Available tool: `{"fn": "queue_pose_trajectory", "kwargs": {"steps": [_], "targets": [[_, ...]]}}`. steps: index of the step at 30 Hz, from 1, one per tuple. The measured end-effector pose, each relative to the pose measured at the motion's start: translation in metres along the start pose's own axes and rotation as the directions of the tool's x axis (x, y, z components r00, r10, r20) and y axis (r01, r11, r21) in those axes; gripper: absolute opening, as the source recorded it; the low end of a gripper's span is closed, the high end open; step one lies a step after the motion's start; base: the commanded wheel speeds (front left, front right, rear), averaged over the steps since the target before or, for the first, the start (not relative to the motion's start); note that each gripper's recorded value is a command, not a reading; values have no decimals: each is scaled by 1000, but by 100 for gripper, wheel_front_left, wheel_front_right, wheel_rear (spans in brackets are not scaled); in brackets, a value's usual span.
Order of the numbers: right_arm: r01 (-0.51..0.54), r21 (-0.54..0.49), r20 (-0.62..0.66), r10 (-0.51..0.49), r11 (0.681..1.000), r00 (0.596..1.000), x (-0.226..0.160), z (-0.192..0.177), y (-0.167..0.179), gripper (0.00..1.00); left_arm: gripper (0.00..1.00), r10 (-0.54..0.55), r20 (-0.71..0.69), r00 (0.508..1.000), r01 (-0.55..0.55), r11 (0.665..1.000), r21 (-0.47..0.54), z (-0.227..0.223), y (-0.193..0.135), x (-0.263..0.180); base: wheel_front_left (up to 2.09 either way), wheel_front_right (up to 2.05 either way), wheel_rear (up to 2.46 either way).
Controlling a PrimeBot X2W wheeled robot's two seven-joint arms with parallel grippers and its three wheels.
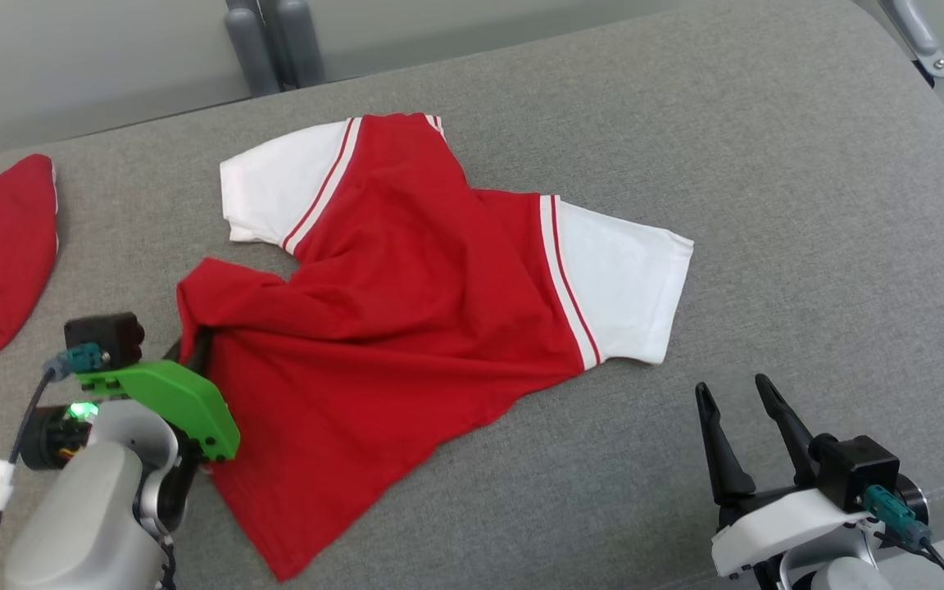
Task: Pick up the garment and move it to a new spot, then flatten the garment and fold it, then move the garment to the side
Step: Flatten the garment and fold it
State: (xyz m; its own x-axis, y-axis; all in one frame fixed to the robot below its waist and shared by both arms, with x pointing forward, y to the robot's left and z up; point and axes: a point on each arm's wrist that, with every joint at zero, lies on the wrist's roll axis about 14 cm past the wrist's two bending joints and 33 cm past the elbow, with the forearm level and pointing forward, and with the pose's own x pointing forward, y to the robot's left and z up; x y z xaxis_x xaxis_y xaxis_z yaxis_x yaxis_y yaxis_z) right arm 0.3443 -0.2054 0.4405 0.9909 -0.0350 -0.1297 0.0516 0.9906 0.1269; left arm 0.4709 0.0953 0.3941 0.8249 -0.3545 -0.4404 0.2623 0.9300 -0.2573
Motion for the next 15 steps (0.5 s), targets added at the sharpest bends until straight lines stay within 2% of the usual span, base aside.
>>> {"fn": "queue_pose_trajectory", "kwargs": {"steps": [6,8,9,10,11,15], "targets": [[-20,-16,-12,20,1000,1000,11,-2,3,100,0,112,87,990,-119,989,89,38,41,19,0,0,0],[-17,-21,-14,17,1000,1000,10,-3,1,100,0,137,79,987,-146,982,122,37,50,22,0,0,0],[-15,-23,-15,15,1000,1000,9,-3,-1,100,7,142,67,988,-149,981,126,33,51,23,0,0,0],[-12,-26,-15,12,1000,1000,8,-2,-2,100,84,138,46,989,-142,983,119,27,51,23,0,0,0],[-9,-27,-11,9,1000,1000,7,-1,-3,100,100,140,29,990,-142,984,103,22,52,22,0,0,0],[14,-33,19,-13,999,1000,2,9,-11,100,100,123,7,992,-123,992,37,12,46,14,0,0,0]]}}
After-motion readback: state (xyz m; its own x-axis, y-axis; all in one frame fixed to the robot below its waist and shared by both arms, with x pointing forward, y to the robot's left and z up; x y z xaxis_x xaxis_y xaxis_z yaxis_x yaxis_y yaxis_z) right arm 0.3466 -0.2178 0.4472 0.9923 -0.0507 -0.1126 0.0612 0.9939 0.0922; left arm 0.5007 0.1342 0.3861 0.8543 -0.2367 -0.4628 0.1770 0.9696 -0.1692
